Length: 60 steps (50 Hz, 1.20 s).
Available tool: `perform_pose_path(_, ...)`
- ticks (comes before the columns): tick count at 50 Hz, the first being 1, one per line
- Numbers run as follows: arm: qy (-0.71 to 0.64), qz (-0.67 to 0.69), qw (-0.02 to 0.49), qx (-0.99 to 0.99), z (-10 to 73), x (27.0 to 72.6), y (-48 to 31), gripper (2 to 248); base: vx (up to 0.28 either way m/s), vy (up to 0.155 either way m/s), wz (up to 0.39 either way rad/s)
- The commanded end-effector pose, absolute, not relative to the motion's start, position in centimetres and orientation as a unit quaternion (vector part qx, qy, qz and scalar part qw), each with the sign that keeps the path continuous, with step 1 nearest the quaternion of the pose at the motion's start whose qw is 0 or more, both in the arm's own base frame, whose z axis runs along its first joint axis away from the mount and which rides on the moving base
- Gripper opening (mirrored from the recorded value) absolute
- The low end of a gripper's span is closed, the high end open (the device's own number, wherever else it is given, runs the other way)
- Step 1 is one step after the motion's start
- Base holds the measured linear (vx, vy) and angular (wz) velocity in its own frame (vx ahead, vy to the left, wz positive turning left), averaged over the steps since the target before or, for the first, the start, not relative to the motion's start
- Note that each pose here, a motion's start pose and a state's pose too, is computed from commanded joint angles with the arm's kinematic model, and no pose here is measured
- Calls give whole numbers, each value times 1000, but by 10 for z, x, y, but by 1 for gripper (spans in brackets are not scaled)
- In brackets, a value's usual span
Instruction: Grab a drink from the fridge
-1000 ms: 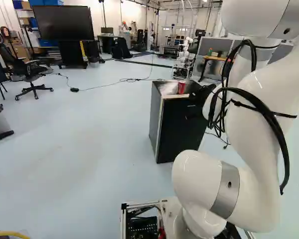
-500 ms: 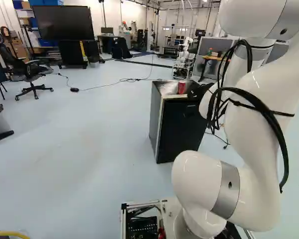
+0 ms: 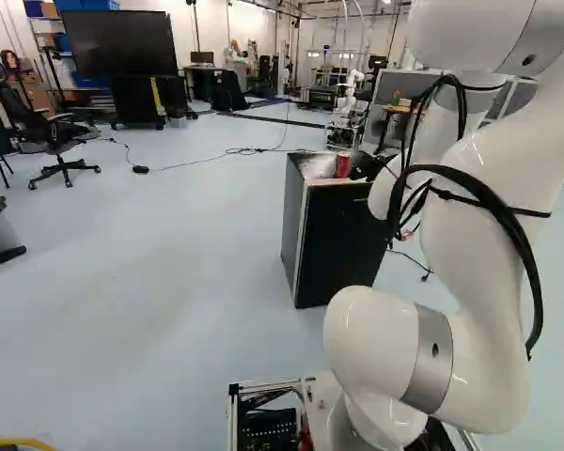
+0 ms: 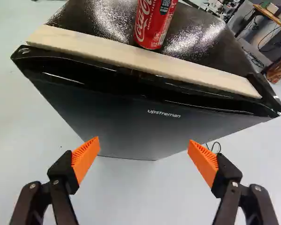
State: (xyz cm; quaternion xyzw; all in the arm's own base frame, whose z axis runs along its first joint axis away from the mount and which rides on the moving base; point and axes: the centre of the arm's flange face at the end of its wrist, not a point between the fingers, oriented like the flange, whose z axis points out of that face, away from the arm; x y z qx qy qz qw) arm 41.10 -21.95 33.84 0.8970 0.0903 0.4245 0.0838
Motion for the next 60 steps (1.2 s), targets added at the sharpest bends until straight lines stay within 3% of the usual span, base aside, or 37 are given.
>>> perform_pose_path(60, 84, 438, 70, 892, 339, 448, -186, 247, 0, 0, 0)
